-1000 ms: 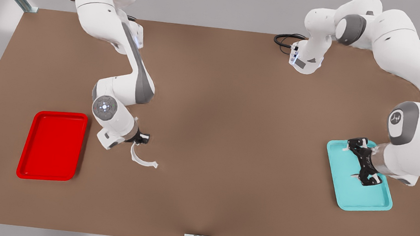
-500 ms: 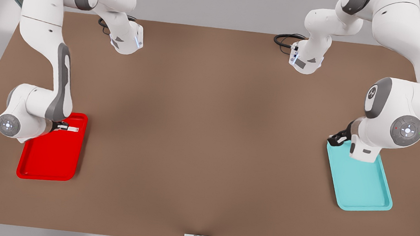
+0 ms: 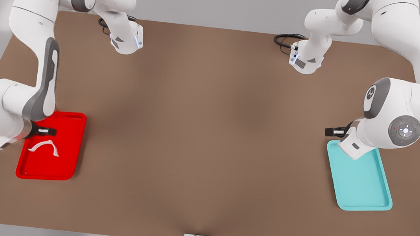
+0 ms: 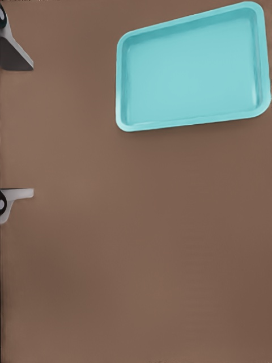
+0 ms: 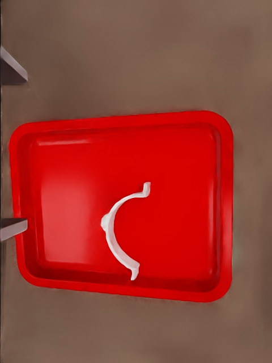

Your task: Take the drainage pipe clamp from the left arm, pass it to the right arm, and place it in the plate on the right side

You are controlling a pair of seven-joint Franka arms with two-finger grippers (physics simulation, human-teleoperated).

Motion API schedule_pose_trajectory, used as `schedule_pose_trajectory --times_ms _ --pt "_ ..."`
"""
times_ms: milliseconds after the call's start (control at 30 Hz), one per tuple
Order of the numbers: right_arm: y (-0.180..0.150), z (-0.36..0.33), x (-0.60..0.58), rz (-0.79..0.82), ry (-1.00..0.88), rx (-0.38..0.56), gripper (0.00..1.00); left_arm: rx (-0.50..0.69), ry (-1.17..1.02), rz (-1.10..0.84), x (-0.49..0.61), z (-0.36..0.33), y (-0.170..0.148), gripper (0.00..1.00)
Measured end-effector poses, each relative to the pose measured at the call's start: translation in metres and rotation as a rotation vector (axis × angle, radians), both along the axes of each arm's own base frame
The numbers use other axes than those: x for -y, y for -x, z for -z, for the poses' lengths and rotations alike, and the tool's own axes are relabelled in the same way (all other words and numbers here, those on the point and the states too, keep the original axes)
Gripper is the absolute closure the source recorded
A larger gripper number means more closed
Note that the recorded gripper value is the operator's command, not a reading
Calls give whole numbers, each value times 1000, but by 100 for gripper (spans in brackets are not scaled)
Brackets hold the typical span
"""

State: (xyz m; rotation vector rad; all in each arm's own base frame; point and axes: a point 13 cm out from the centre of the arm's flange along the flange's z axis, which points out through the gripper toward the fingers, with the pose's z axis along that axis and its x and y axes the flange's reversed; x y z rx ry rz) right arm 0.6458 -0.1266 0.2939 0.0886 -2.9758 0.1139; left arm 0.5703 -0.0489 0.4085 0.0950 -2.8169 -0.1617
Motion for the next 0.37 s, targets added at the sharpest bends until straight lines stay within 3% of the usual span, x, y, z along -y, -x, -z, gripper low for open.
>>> schedule_pose_trajectory --times_ms 67,167,267,367 --pt "22 -92 -7 -29 -34 49 0 -3 13 37 -1 -1 0 0" --pt "46 -146 -46 -115 -80 37 0 -10 30 88 0 -1 1 0" --pt "73 -132 -85 -149 -141 -42 0 -17 46 130 0 -1 2 0" --pt "83 -135 -96 -163 -127 -62 0 -28 56 182 11 1 3 0"
